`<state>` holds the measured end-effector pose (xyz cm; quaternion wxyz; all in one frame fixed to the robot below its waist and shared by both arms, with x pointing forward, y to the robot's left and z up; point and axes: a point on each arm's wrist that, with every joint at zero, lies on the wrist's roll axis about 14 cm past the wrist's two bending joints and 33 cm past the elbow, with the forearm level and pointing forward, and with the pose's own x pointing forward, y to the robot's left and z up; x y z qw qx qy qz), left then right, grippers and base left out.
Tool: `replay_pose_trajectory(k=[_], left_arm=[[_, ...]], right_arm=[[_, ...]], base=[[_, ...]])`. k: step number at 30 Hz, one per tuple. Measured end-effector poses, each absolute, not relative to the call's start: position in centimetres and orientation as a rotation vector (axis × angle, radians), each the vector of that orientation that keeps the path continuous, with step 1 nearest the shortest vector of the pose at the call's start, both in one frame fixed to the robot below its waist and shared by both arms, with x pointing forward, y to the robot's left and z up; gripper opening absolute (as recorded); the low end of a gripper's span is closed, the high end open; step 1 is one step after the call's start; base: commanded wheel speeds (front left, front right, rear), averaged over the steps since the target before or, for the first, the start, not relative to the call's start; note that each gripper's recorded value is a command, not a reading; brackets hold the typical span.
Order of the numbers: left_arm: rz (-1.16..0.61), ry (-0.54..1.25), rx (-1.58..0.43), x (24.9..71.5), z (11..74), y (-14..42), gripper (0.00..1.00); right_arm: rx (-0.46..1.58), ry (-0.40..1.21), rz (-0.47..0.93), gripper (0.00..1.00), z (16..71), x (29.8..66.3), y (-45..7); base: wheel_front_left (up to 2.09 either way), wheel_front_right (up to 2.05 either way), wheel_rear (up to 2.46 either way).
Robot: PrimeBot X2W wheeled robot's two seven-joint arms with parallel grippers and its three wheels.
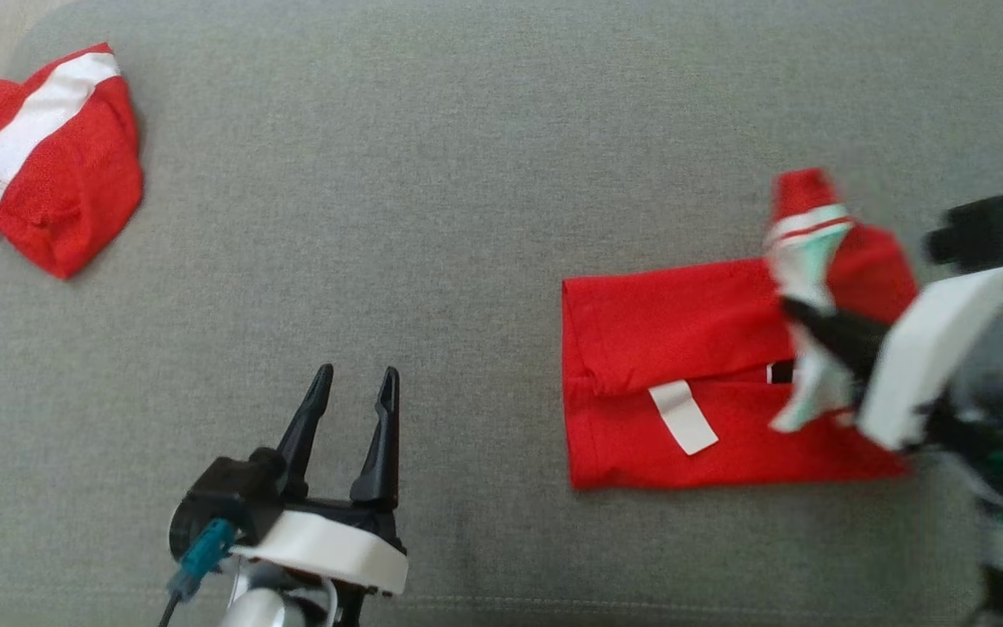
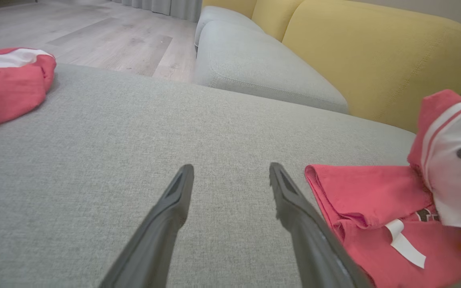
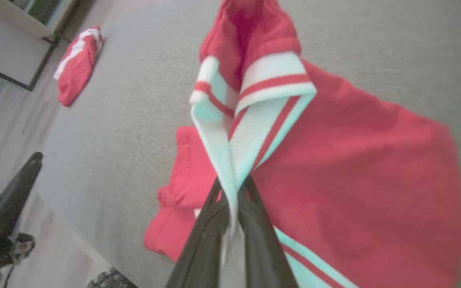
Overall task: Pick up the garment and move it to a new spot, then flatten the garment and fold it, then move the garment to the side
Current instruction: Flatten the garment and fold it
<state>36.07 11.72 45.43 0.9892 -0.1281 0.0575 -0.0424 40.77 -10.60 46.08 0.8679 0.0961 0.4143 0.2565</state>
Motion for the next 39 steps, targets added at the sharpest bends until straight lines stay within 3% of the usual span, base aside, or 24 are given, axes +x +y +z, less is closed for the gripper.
replay_pose_trajectory(k=[8, 18, 19, 20, 21, 22, 26, 30, 34, 39], left_arm=[[-0.079, 0.133, -0.274, 35.5, 45.1, 11.5, 1.00], [-0.067, 0.138, -0.278, 35.3, 45.0, 11.7, 1.00], [-0.069, 0.137, -0.278, 35.2, 45.0, 11.6, 1.00], [-0.071, 0.137, -0.278, 35.2, 45.0, 11.6, 1.00], [-0.071, 0.137, -0.278, 35.2, 45.0, 11.6, 1.00], [-0.074, 0.136, -0.279, 35.3, 45.0, 11.5, 1.00], [-0.085, 0.133, -0.279, 35.2, 45.2, 11.2, 1.00], [-0.102, 0.122, -0.268, 35.2, 45.5, 10.8, 1.00], [-0.100, 0.105, -0.269, 35.3, 46.0, 11.0, 1.00], [-0.114, 0.097, -0.254, 34.7, 46.2, 10.7, 1.00]], right_arm=[[0.321, 0.885, 0.627, 0.00, 43.4, 39.3, -3.6], [0.392, 0.858, 0.560, 0.00, 41.2, 39.6, -3.2], [0.399, 0.845, 0.557, 0.33, 41.3, 39.6, -3.1], [0.400, 0.830, 0.558, 0.33, 41.4, 39.6, -3.0], [0.400, 0.830, 0.558, 0.76, 41.4, 39.6, -3.0], [0.415, 0.815, 0.562, 1.00, 41.6, 39.6, -2.8], [0.481, 0.703, 0.568, 1.00, 43.8, 40.3, -2.5], [0.519, 0.485, 0.548, 1.00, 48.3, 41.8, -3.4], [0.377, 0.235, 0.450, 1.00, 52.1, 42.9, -6.8], [0.186, 0.129, 0.269, 1.00, 50.7, 41.4, -13.3]], base=[[0.00, 0.00, 0.00], [0.00, 0.00, 0.00], [0.00, 0.00, 0.00], [0.00, 0.00, 0.00], [0.00, 0.00, 0.00], [0.00, 0.00, 0.00], [0.00, 0.00, 0.00], [0.00, 0.00, 0.00], [0.00, 0.00, 0.00], [0.00, 0.00, 0.00]])
